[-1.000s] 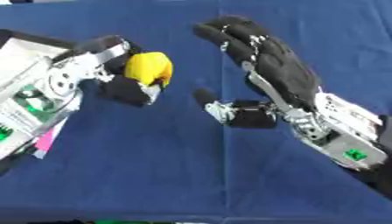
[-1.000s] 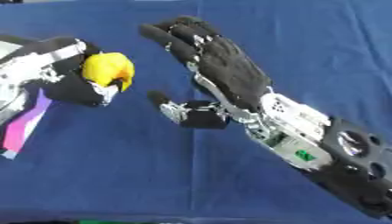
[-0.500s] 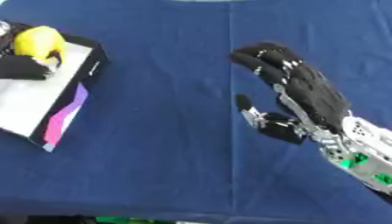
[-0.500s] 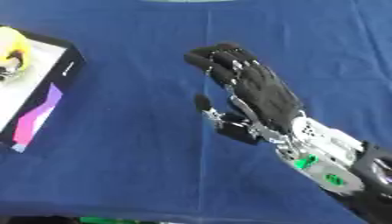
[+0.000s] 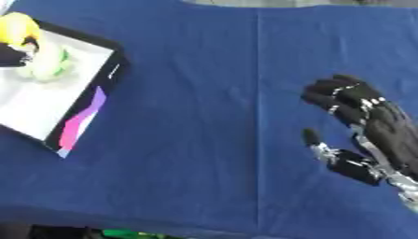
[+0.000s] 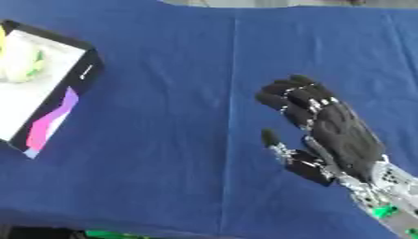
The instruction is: Pick up the objects with one hand, pass them to the other hand, and then place them into the box on the other side of the table.
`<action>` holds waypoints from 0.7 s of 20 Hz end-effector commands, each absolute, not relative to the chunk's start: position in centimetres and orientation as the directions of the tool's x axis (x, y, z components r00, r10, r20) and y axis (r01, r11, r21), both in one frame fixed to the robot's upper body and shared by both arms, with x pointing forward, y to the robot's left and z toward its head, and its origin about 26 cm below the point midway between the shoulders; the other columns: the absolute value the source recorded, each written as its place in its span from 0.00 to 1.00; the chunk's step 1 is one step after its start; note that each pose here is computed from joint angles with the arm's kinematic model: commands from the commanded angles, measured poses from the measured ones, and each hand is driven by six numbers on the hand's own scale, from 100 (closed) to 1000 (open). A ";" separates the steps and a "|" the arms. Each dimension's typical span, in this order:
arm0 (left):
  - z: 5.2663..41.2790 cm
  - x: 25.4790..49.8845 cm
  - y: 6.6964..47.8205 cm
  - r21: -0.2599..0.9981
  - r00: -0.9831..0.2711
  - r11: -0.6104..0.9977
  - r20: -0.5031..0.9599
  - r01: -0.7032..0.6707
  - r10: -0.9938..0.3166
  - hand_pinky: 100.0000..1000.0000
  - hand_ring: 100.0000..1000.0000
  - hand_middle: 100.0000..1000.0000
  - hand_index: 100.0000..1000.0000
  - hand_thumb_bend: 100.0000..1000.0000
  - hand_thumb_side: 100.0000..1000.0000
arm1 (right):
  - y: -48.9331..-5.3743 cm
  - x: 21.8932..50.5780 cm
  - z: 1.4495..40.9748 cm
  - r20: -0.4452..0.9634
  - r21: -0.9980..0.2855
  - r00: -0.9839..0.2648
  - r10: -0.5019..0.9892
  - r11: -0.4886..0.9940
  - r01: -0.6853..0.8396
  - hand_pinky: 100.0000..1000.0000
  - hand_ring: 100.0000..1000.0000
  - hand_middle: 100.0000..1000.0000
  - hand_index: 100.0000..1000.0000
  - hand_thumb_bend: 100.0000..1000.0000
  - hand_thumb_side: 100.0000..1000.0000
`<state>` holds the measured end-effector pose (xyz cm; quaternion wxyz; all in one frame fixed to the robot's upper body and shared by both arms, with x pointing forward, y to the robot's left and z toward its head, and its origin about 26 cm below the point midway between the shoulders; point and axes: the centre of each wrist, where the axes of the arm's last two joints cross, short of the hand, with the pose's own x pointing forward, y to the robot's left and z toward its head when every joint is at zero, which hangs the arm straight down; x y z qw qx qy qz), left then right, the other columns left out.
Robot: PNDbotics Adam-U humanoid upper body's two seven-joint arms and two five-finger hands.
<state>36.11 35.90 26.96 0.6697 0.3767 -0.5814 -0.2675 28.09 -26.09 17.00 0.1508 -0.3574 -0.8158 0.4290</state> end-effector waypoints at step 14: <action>26.1 37.1 39.8 0.957 0.321 0.285 0.258 0.041 -0.911 0.91 0.88 0.71 0.89 0.44 0.48 | -34.9 27.6 28.6 0.320 -0.522 -0.632 0.706 0.688 0.504 0.85 0.75 0.71 0.86 0.00 0.10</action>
